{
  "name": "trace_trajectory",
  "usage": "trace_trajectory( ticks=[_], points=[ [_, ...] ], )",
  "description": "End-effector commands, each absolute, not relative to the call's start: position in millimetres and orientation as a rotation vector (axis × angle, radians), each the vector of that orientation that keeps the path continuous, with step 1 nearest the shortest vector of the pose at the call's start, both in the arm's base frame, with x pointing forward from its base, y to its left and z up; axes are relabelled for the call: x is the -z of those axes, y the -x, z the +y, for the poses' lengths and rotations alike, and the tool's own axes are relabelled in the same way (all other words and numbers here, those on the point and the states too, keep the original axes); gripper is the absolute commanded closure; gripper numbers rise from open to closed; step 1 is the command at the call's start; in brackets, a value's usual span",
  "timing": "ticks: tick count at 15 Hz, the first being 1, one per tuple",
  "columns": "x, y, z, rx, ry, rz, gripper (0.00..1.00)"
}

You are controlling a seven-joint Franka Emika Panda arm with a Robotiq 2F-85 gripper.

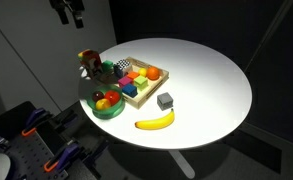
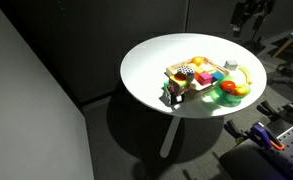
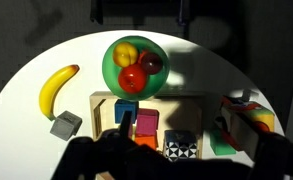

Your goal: Place the orange soft cube and place it on the black one

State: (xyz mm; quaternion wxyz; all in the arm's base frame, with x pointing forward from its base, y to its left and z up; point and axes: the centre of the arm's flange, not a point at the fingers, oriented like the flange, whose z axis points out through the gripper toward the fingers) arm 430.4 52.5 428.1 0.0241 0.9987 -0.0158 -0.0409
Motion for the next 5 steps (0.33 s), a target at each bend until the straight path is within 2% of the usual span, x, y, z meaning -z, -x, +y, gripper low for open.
trace_trajectory(
  ticks=[1,5],
  points=[
    [-432.9,-416.8,46.8,0.033,-3.144,-0.042,0.0],
    [-431.3,-424.3,53.0,0.059,-3.121,-0.054,0.0]
  ],
)
